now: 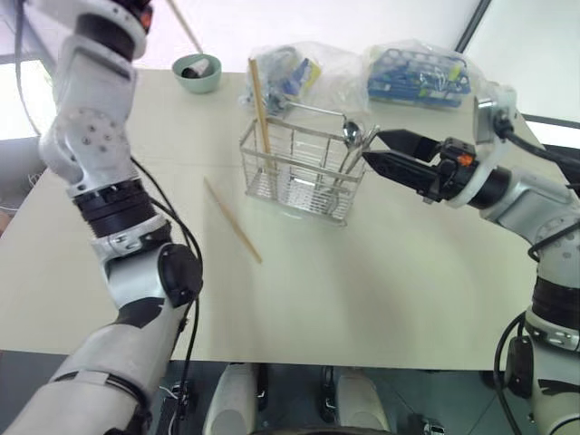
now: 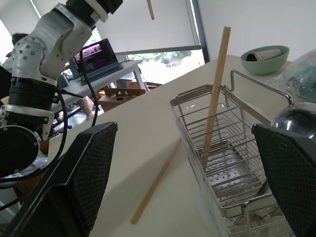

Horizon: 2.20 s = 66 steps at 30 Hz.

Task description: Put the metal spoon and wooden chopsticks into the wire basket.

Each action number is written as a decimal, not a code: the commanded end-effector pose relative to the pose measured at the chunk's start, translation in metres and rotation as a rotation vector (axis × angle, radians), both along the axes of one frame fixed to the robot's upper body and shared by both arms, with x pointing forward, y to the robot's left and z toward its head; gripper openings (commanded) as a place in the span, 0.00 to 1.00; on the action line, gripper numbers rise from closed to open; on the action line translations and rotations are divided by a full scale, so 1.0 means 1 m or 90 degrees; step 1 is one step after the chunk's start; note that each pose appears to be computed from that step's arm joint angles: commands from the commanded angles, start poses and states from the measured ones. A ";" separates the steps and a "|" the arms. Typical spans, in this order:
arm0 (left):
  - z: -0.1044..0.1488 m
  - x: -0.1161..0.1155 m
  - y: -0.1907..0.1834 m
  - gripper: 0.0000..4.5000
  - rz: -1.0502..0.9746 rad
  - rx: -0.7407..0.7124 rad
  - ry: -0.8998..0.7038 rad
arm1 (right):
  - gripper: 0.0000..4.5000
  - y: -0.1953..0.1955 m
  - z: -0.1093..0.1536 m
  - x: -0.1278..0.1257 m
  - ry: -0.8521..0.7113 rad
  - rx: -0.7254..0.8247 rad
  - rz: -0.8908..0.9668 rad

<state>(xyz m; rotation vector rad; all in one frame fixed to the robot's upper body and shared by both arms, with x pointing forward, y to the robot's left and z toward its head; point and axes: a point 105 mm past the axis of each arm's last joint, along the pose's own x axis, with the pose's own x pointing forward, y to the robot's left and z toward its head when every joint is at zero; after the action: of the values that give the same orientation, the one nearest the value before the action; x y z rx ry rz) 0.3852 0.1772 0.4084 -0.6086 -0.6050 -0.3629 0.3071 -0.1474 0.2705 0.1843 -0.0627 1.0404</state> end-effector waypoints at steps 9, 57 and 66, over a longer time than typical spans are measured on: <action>-0.051 0.015 -0.084 0.01 -0.037 0.184 0.005 | 1.00 -0.007 0.018 -0.014 -0.045 0.020 -0.028; -0.202 0.012 0.026 0.99 0.220 0.225 0.673 | 1.00 -0.007 0.007 -0.003 -0.029 0.035 -0.036; -0.252 0.010 -0.005 0.99 0.180 0.260 0.827 | 1.00 -0.005 0.005 -0.004 -0.029 0.032 -0.034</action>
<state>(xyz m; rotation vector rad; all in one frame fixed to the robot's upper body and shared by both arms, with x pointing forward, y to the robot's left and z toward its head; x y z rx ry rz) 0.3927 0.1700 0.1461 -0.2610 0.6472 0.1844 0.3090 -0.1555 0.2668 0.2210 -0.0867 0.9708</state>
